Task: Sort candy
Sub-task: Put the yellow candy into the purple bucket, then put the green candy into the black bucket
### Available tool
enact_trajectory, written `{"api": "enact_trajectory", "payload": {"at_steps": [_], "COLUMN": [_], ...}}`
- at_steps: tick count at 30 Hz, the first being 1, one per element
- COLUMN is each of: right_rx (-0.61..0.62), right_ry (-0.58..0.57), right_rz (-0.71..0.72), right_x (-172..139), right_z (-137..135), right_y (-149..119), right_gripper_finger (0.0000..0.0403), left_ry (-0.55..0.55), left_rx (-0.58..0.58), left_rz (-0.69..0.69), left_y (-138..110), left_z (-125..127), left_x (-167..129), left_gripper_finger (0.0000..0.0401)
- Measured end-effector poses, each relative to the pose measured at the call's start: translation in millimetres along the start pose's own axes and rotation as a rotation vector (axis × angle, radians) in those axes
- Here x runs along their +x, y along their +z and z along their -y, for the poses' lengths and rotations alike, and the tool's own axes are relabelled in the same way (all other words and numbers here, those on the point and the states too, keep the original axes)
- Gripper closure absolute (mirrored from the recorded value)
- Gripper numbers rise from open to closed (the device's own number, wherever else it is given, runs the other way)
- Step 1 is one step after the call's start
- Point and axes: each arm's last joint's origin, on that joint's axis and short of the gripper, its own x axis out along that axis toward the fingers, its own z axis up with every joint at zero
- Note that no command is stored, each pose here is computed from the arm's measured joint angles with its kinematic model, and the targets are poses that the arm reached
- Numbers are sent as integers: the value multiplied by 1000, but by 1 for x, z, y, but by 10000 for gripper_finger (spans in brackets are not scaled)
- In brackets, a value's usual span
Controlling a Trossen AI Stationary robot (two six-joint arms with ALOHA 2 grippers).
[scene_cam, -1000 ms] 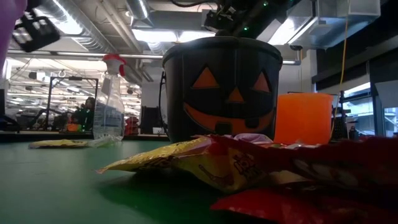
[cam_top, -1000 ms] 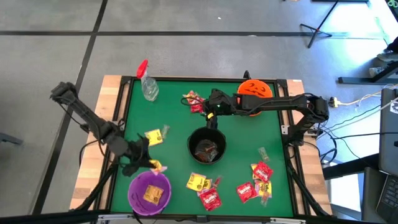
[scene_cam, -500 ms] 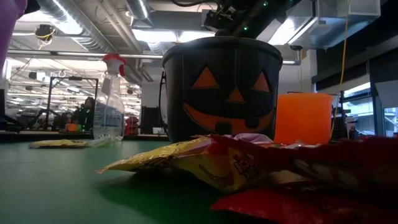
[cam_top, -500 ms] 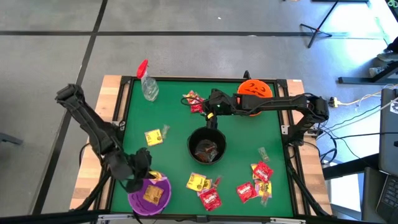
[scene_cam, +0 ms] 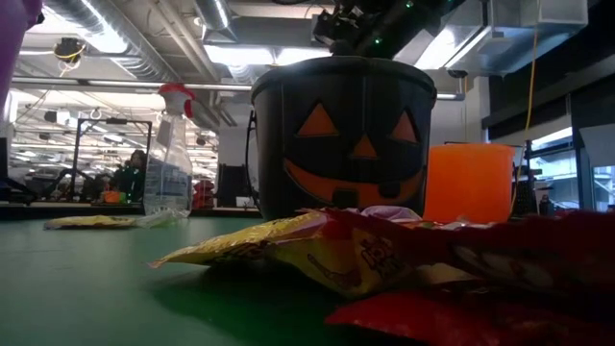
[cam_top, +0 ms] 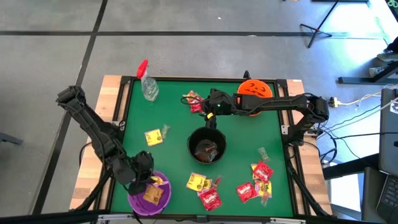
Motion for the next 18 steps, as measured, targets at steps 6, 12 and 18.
{"api": "enact_trajectory", "payload": {"at_steps": [6, 12, 18], "right_rx": [-1, -2, -2], "right_ry": [1, 2, 2], "right_rz": [-4, -5, -4], "right_x": [0, 0, 0], "right_z": [0, 0, 0], "right_y": [0, 0, 0], "right_gripper_finger": [169, 169, 169], "left_ry": [-22, -51, -81], "left_rx": [-14, -79, -127], "left_rz": [-41, -108, -140], "left_y": [-1, -3, -1], "left_z": [1, 1, 1], "left_x": [0, 0, -5], "left_gripper_finger": [298, 298, 298]}}
